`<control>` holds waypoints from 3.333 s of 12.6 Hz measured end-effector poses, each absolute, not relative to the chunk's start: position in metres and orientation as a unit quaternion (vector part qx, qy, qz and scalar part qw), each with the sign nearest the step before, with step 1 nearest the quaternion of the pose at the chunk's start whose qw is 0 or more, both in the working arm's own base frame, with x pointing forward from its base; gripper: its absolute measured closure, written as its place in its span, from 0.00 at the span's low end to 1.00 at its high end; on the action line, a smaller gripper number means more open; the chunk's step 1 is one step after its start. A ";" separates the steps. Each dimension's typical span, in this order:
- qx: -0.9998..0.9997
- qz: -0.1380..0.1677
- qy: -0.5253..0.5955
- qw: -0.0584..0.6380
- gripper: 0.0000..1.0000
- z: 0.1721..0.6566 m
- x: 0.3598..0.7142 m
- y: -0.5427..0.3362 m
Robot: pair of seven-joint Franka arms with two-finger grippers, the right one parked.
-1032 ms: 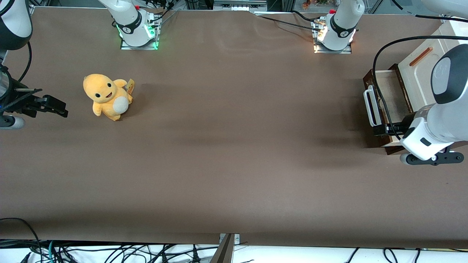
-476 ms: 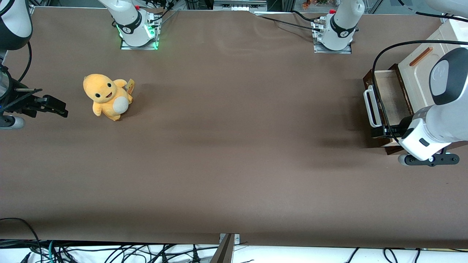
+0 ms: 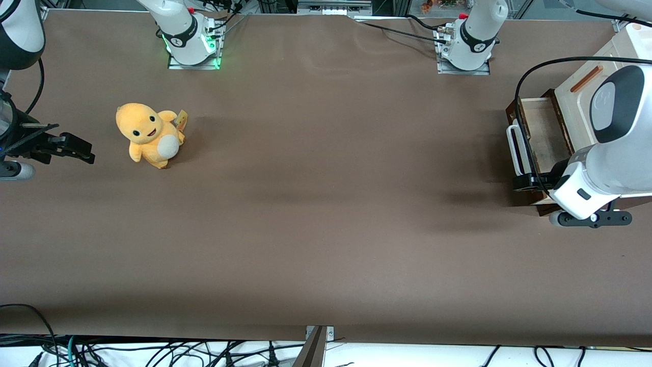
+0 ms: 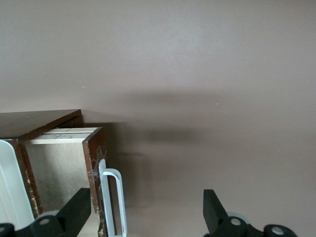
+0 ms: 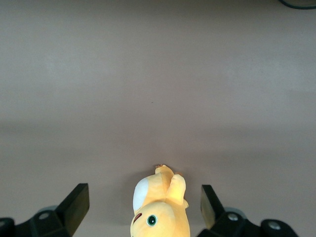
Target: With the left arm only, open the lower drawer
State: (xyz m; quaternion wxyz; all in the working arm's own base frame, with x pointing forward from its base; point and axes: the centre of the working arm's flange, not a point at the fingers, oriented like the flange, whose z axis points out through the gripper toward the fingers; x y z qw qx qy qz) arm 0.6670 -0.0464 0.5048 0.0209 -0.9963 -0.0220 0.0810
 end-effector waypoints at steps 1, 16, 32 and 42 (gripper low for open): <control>-0.997 0.068 -0.024 0.018 0.00 0.506 0.670 -0.045; -0.998 -0.001 -0.045 -0.033 0.00 0.501 0.688 -0.035; -0.997 0.062 -0.041 0.006 0.00 0.505 0.667 -0.026; -0.997 0.067 -0.040 0.006 0.00 0.504 0.666 -0.026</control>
